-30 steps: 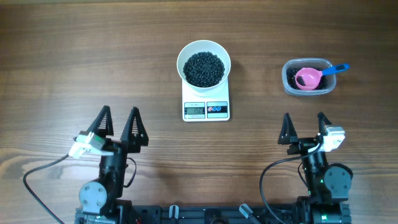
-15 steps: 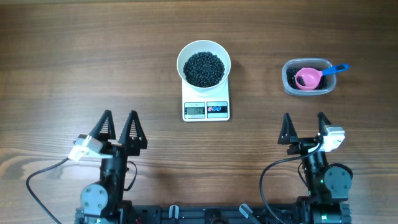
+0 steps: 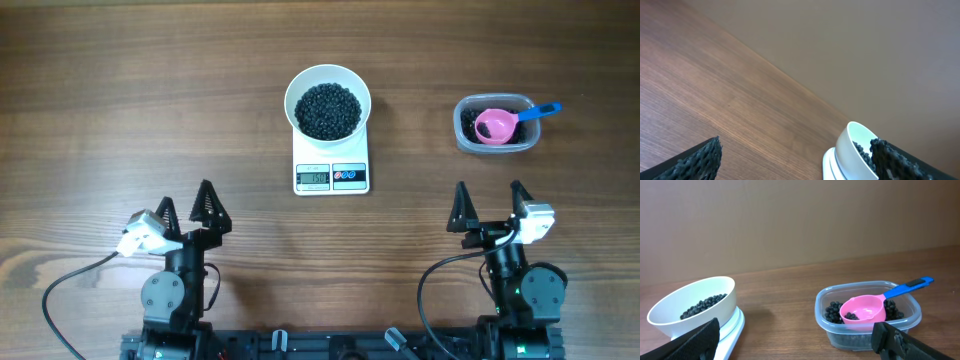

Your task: Scoop item into bowl and weigh 150g on scale

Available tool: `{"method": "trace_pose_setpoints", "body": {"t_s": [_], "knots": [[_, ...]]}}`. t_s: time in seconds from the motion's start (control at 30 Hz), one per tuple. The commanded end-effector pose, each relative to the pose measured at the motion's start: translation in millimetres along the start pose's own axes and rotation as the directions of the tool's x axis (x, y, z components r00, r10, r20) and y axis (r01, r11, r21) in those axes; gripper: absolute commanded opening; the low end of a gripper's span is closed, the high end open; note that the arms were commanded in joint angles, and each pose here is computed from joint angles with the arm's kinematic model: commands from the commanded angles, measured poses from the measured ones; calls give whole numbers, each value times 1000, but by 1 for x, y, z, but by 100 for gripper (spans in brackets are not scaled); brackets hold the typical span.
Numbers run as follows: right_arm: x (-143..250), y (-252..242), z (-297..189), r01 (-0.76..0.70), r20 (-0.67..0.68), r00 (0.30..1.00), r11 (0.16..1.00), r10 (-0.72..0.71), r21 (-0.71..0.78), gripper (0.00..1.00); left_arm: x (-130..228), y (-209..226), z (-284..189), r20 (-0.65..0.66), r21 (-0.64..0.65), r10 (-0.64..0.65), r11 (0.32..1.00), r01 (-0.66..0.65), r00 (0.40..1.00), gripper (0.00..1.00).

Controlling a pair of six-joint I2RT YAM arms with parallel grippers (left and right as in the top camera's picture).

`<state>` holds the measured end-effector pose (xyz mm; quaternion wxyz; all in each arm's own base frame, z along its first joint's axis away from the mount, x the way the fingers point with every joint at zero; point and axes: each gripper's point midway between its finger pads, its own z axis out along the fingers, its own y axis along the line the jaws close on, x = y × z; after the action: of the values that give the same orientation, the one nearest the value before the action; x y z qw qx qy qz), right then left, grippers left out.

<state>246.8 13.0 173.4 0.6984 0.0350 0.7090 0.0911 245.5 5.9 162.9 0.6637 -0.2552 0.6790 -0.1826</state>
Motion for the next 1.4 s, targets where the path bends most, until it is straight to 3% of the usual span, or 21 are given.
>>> {"method": "trace_pose_setpoints", "body": {"t_s": [0.0, 1.37], "knots": [[-3, -1, -1, -6, 14, 1000, 1000, 6, 9, 100, -5, 5, 0, 29, -27, -11, 1000, 12, 1000, 100], [-3, -1, -1, -6, 14, 1000, 1000, 6, 9, 100, -9, 10, 0, 44, -48, -12, 999, 14, 999, 100]]}}
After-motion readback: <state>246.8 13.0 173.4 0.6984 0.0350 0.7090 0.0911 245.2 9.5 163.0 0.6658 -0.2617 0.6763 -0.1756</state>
